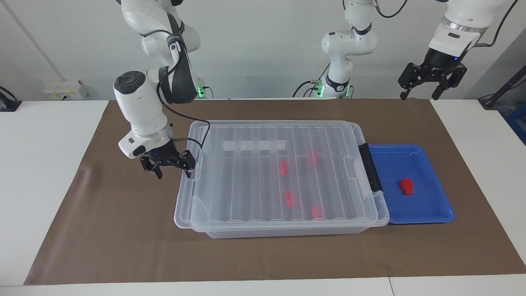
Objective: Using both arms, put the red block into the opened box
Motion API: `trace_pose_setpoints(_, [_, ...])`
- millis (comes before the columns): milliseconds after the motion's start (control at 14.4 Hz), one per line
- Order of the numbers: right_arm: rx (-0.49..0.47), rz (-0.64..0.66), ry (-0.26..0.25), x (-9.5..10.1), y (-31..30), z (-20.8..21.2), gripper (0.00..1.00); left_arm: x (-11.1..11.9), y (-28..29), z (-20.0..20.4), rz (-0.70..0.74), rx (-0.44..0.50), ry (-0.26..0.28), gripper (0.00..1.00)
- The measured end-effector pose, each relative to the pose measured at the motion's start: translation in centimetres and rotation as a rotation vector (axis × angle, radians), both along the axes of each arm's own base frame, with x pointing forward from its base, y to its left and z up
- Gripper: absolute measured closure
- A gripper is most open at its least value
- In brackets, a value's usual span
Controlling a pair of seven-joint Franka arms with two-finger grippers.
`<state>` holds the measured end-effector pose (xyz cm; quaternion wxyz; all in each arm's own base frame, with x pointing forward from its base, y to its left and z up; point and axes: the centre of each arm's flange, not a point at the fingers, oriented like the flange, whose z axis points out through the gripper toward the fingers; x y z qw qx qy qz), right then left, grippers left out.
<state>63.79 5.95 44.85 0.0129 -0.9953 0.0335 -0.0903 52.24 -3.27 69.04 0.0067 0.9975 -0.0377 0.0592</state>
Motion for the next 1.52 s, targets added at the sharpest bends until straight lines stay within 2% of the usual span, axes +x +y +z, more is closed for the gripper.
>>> trace_pose_setpoints(346, [-0.014,-0.006,-0.001,0.2,-3.2,0.0,0.00,-0.3,0.0,-2.8,0.001,0.002,0.022,0.00])
trace_pose_setpoints(554, [-0.017,-0.024,0.003,0.2,-4.8,0.1,0.00,0.5,0.6,-5.1,0.015,0.001,0.006,0.00])
trace_pose_setpoints(830, [-0.057,-0.015,0.019,0.0,-6.5,0.3,0.00,2.2,4.9,-13.0,0.037,0.010,-0.047,0.00])
trace_pose_setpoints(1038, [-0.070,-0.023,0.046,-0.2,-7.6,0.6,0.00,3.2,8.3,-18.5,0.035,0.020,-0.035,0.00])
trace_pose_setpoints(1246, [-0.105,-0.012,0.063,-0.4,-8.0,0.8,0.00,4.7,9.1,-23.2,0.042,0.021,-0.026,0.00])
trace_pose_setpoints(1522, [-0.117,-0.023,0.080,-0.8,-9.0,1.2,0.00,4.4,9.9,-29.7,0.058,0.023,-0.046,0.00])
